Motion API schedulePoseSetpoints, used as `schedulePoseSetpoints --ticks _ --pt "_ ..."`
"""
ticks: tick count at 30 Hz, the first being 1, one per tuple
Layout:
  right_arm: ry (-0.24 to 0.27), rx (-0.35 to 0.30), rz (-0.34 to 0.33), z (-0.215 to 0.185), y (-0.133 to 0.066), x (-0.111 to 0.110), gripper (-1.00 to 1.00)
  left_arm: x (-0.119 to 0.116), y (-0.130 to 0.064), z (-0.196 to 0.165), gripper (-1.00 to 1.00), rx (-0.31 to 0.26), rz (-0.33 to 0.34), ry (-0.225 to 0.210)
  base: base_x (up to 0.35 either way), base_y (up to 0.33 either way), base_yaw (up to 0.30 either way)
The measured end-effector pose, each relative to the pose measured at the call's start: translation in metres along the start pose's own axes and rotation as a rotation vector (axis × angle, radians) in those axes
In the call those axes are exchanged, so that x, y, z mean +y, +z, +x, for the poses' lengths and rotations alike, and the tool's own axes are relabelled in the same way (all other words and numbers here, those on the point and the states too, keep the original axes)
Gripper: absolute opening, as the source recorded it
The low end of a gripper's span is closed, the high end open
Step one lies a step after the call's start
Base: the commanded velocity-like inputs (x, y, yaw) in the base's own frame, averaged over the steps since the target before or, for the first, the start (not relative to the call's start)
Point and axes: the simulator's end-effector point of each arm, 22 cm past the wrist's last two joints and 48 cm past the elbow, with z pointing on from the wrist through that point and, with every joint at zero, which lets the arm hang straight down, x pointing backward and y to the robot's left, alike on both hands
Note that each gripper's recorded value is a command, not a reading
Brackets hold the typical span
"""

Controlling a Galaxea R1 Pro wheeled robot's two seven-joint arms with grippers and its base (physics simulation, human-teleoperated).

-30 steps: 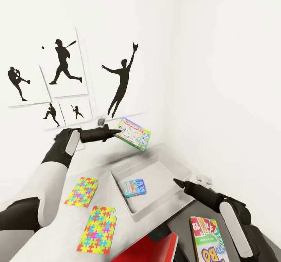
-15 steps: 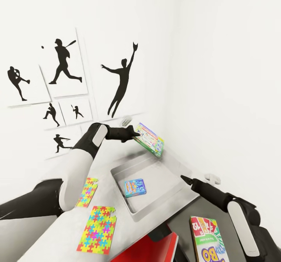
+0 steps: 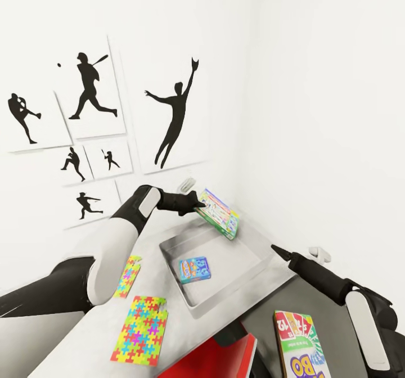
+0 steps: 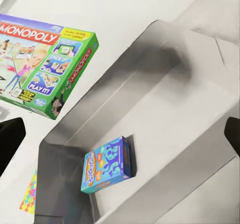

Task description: Put all the toys in the child's room - the three board games (two on the bed and one on the table), the two jigsaw puzzles on the table, and the tennis ball on the table - inside the toy box on the table in the child's room.

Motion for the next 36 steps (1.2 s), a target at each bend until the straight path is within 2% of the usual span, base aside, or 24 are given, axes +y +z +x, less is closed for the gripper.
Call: schedulePoseSetpoints --ticks 5,12,36 --pt "0.006 -0.006 -0.004 -0.002 -0.001 -0.002 1.0 0.015 0.011 0.017 -1.0 0.034 -0.017 -0.03 0.0 0.0 0.0" --pt "0.009 -0.001 -0.001 0.0 0.0 -0.004 1.0 0.037 0.025 0.036 -1.0 0.048 -0.045 -0.063 0.0 0.0 0.0" --pt "0.024 0.027 0.019 0.013 0.008 -0.018 1.0 0.056 0.039 0.045 -1.0 0.063 -0.04 -0.093 0.0 0.0 0.0"
